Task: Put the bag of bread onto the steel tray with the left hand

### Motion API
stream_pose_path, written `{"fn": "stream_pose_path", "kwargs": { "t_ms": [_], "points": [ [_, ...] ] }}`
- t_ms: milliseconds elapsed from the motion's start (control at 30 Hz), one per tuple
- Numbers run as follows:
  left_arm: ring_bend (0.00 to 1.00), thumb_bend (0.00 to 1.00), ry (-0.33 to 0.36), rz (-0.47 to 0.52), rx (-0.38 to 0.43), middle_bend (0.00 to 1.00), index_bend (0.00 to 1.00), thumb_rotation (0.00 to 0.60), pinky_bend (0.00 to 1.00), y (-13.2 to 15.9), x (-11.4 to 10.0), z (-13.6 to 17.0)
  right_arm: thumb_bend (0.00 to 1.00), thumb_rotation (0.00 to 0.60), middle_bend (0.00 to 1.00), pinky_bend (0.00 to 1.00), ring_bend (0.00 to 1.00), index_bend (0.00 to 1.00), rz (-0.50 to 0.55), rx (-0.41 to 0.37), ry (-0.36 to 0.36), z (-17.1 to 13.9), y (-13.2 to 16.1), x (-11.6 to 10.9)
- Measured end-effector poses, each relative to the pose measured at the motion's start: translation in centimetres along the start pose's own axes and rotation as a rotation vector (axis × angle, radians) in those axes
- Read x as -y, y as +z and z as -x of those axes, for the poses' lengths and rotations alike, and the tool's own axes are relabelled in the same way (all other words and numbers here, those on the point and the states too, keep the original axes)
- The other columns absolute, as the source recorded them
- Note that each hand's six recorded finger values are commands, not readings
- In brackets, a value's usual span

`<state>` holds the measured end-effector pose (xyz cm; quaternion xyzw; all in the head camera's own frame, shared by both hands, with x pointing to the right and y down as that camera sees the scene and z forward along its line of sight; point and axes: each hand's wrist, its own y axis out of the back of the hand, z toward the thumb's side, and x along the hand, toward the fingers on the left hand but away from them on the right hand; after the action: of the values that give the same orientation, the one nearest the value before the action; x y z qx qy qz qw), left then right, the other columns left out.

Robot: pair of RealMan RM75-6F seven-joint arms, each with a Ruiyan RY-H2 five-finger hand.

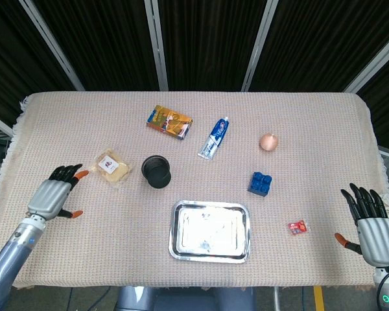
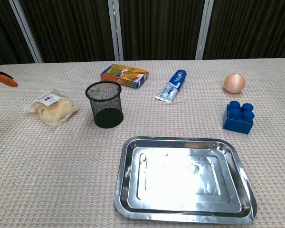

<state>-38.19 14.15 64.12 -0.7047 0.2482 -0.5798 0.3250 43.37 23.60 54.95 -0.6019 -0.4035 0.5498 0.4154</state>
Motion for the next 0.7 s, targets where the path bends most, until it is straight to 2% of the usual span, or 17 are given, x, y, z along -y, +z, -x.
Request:
{"fn": "stream_pose_path", "kwargs": {
  "t_ms": [233, 700],
  "points": [
    [0.00, 0.04, -0.016, -0.040, 0.009, 0.00, 0.05, 0.585, 0.00, 1.8, -0.6, -4.9, 0.00, 0.600, 0.00, 0.02, 0.00, 0.07, -0.003, 0.012, -0.001, -0.2, -0.3, -0.1],
    [0.00, 0.04, -0.076, -0.082, -0.036, 0.00, 0.05, 0.600, 0.00, 3.6, 0.6, -11.0, 0.00, 0.600, 0.00, 0.02, 0.00, 0.07, -0.009, 0.030, 0.001, -0.3, -0.8, -0.1]
  ]
}}
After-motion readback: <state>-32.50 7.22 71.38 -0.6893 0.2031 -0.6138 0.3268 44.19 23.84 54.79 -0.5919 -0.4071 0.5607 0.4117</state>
